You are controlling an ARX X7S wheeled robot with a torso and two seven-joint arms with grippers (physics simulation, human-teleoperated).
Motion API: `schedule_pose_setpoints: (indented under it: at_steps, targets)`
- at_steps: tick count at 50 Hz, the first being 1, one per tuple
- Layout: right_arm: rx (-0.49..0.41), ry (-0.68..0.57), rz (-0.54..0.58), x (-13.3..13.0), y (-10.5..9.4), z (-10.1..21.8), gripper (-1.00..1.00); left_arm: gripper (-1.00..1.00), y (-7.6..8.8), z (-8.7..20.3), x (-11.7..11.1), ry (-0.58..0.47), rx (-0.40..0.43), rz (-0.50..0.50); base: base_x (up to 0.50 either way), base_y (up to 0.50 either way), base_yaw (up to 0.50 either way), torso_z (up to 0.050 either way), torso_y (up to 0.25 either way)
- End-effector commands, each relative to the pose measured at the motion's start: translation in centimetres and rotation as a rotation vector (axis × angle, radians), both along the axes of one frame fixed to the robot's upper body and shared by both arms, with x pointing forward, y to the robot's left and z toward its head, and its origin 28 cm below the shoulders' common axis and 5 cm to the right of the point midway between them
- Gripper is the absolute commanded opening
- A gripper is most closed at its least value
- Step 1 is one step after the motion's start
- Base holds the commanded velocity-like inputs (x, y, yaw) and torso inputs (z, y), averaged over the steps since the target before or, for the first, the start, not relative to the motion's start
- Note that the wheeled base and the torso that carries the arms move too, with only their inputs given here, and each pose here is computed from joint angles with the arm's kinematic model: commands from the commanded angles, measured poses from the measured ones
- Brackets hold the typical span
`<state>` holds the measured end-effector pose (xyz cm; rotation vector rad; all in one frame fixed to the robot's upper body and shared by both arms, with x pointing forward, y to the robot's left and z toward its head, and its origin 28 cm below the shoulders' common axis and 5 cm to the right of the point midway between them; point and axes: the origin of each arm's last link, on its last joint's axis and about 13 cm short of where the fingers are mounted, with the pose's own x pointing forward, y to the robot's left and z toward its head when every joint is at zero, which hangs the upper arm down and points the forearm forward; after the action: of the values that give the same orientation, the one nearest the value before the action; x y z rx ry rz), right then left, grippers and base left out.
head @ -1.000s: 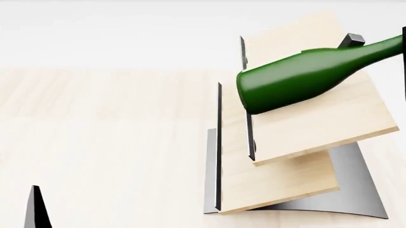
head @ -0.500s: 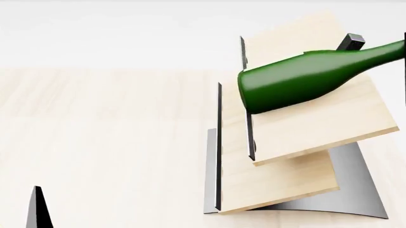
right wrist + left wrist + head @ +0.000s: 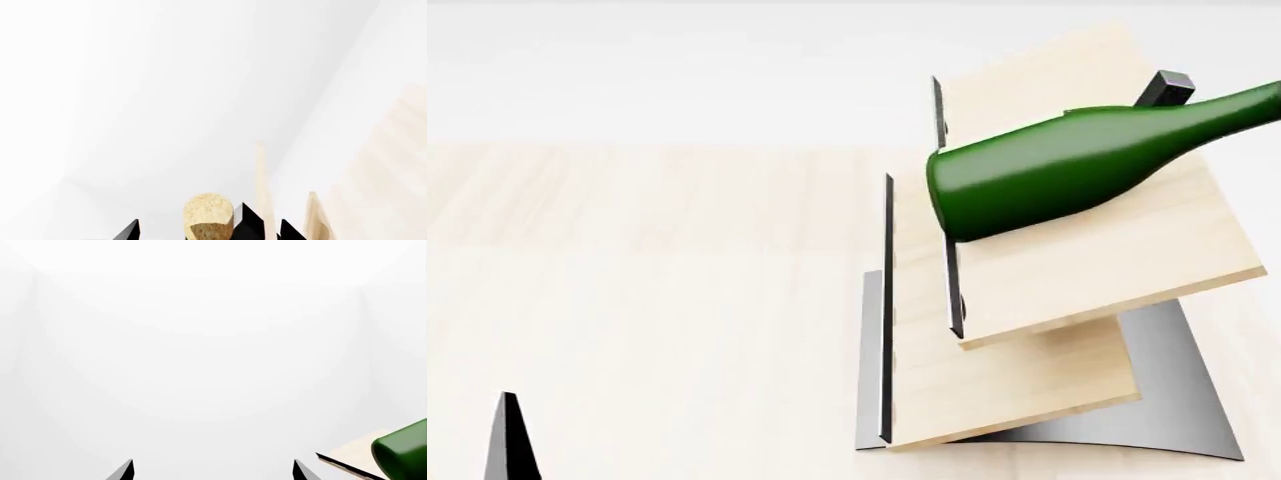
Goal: Put the wine bottle on the wine rack.
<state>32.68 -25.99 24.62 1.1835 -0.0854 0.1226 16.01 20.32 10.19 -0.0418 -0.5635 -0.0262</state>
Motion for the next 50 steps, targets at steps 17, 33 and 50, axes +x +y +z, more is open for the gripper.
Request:
schedule_pose_setpoints:
  at_steps: [17, 33, 50]
  targets:
    - [-0.009, -0.074, -0.036, -2.2, -0.9, 1.2, 1.00, 1.00, 0.0, 0.0, 0.0, 0.000, 0.001, -0.003, 0.00, 0.00, 0.00, 0.000, 0.000]
    - [-0.001, -0.084, -0.116, -4.0, -2.8, 0.6, 1.00, 1.00, -0.2, -0.1, -0.1, 0.002, 0.005, -0.009, 0.00, 0.00, 0.00, 0.000, 0.000]
    - [-0.156, -0.133, -0.279, -6.5, -1.7, -1.7, 1.00, 1.00, -0.2, -0.1, -0.1, 0.001, 0.003, -0.007, 0.00, 0.00, 0.00, 0.000, 0.000]
